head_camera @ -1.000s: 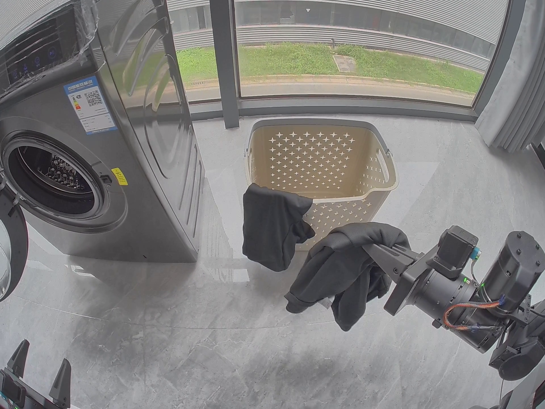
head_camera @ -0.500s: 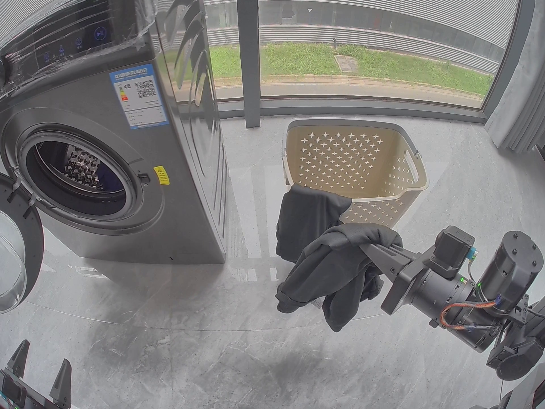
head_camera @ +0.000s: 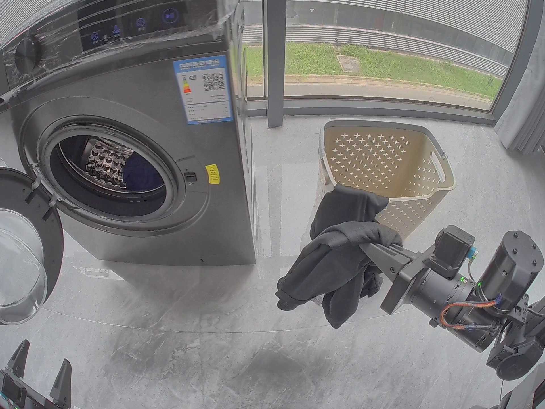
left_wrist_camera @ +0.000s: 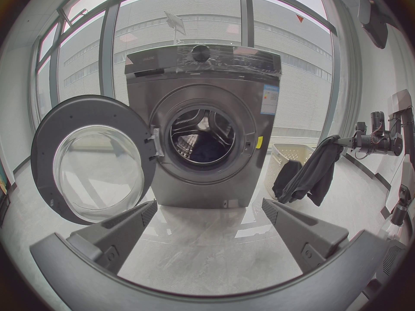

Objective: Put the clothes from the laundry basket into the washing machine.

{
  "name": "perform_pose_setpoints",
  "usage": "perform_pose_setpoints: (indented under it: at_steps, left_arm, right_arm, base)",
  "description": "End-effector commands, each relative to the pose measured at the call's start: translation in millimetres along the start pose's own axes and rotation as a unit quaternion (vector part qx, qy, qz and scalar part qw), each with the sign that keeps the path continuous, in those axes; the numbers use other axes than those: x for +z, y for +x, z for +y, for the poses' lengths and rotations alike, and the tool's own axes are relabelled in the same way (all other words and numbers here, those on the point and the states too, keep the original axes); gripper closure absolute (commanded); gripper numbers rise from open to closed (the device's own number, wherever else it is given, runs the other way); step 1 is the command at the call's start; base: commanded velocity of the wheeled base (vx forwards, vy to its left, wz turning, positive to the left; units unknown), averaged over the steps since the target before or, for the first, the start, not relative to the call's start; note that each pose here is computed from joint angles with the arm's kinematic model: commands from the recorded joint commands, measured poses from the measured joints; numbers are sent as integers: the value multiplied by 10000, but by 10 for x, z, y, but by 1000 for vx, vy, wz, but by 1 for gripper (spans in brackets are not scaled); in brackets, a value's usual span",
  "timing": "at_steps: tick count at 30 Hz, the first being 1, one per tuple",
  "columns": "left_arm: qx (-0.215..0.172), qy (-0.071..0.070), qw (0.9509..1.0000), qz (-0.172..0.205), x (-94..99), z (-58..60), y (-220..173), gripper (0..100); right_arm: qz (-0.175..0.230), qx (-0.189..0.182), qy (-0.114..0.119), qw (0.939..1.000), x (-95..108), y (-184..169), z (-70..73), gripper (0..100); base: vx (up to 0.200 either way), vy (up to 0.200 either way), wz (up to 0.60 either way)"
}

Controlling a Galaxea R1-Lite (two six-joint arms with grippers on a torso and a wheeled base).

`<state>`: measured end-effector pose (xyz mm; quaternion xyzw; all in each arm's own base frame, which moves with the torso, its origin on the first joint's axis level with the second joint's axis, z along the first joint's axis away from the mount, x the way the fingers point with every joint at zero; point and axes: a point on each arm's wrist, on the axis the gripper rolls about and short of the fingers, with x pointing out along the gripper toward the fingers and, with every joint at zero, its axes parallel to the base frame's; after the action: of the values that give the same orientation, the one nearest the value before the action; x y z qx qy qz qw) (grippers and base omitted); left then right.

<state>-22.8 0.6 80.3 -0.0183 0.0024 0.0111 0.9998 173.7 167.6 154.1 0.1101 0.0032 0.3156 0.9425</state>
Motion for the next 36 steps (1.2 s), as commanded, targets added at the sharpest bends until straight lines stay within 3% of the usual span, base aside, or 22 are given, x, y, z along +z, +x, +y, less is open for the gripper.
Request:
perform_pose_setpoints:
  at_steps: [1,17,23,36]
  left_arm:
    - [5,-1,10000,20,-44,2,2,0]
    - [5,-8,10000,20,-44,2,2,0]
    - [5,0,10000,28,-46,2,2,0]
    - [5,-8,10000,20,-44,2,2,0]
  right_arm:
    - [14,-3,-2,10000,-5,0,-1,100]
    - [37,31,13,10000,-15,-2,13,100]
    - [76,31,15,10000,-34,3,13,100]
    - [91,27,21,10000,-41,3,12,100]
  base:
    - [0,200,0]
    - [0,200,0]
    - [0,0,0]
    - [-185,0,0]
